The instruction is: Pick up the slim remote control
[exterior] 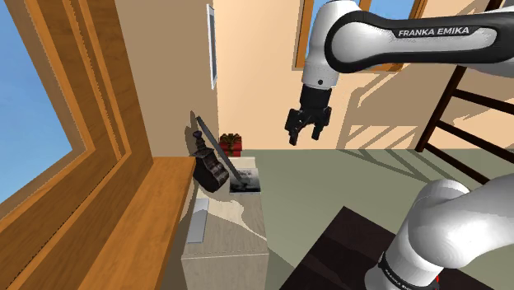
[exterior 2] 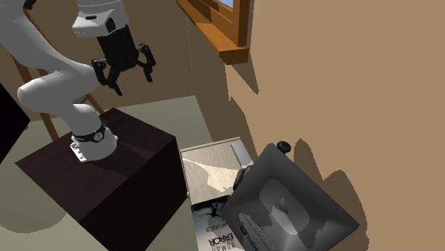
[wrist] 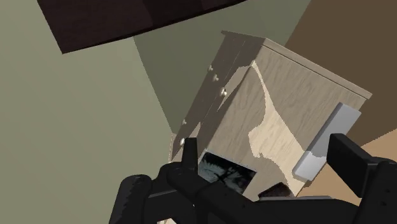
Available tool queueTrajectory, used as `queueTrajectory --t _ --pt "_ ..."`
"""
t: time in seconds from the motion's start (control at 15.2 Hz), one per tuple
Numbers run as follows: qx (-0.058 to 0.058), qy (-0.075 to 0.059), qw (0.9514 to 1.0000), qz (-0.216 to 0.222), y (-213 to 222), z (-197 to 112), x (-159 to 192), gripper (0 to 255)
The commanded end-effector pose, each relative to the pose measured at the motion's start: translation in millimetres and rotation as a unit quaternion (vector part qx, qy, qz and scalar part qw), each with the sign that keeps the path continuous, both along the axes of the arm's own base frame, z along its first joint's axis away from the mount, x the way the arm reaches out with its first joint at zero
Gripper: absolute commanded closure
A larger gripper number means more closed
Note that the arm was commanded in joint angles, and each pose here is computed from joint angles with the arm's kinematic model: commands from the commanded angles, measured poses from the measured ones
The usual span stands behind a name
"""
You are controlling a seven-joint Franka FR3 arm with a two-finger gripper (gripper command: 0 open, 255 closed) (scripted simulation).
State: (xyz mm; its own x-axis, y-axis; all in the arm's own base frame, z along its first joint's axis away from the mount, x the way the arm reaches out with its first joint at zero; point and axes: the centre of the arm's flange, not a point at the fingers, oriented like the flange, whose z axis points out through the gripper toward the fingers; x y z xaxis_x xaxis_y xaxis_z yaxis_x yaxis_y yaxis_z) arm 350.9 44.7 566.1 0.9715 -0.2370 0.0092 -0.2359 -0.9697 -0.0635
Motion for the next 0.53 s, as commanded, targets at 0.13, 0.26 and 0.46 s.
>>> queueTrajectory --t 0.13,0.26,0.46 --pt "-0.004 0.001 0.9998 -0.017 33 -32 25 0" --pt "-0.006 0.002 0.9997 -0.025 47 -50 39 0" --pt "-0.009 0.003 0.9993 -0.037 68 -77 61 0"
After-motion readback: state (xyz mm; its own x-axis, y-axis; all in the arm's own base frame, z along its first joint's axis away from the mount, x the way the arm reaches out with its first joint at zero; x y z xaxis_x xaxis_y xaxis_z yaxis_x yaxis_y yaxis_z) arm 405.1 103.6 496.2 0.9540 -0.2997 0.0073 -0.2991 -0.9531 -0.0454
